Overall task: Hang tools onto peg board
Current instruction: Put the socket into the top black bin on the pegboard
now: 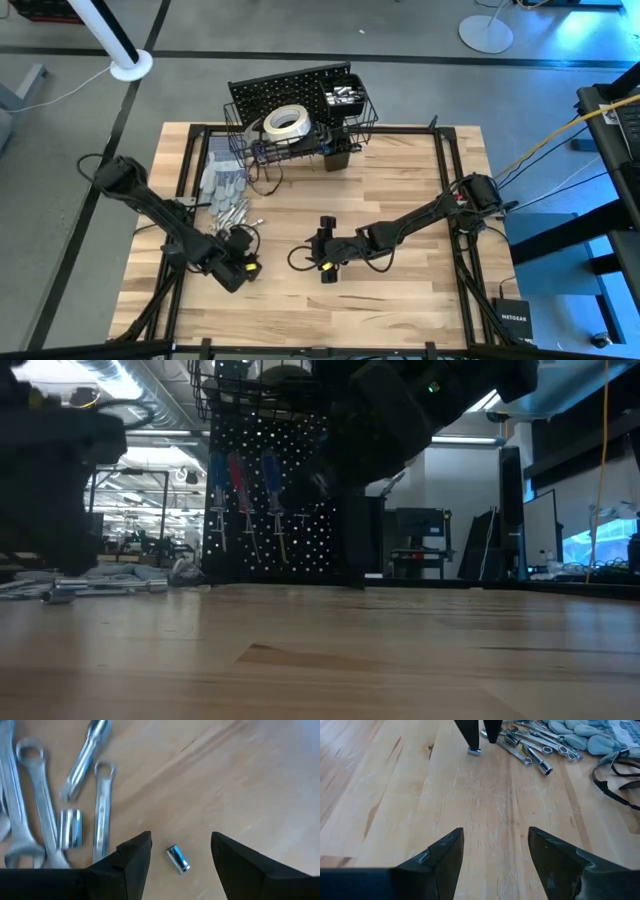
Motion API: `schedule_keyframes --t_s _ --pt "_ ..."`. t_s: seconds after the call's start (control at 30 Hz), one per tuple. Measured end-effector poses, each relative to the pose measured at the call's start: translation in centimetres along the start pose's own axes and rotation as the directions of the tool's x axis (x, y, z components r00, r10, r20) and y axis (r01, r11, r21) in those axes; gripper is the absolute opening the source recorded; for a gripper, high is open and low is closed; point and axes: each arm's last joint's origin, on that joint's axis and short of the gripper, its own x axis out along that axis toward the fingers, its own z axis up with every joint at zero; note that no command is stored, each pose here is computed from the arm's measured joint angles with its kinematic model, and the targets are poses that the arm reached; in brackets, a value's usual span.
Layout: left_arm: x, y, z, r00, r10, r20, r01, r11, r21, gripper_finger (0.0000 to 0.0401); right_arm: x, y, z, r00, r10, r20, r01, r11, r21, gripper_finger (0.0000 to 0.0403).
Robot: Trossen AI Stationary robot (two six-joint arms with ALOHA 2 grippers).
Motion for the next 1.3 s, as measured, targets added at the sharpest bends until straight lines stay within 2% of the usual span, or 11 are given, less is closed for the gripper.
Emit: schedule_keyframes --t_s 0.23,0.47,0.97,1.17,1.3 --pt "1.1 0.5 -1.2 0.994 0.055 -0.097 -0.064 0.994 -0.091 0.0198 0.0 0.0 -0.1 1.0 -0.001 -0.007 0.001 1.0 -0.003 0.0225" --pt "1.7 0.5 -1.8 0.993 0.083 -0.088 -0.089 0.994 -0.07 0.0193 0.0 0.0 -0.1 1.0 -0.001 -0.008 0.001 1.0 -0.003 0.0225" --pt "1.2 1.0 -2.8 0.989 0.111 -0.095 -0.095 0.983 0.157 0.0035 0.0 0.0 -0.1 1.0 -0.004 -0.009 0.004 1.0 -0.004 0.0225" --pt "0.3 0.2 -2.3 0.993 0.068 -0.093 -0.047 0.976 0.213 0.0025 0.0 0.0 -0.2 1.0 -0.004 -0.015 0.004 1.0 -0.008 0.0225" --pt "-2.0 -0.9 -0.8 0.998 -0.057 -0.026 0.061 0.979 0.193 0.0029 0.0 0.0 -0.2 1.0 -0.003 -0.014 0.002 1.0 -0.031 0.0225"
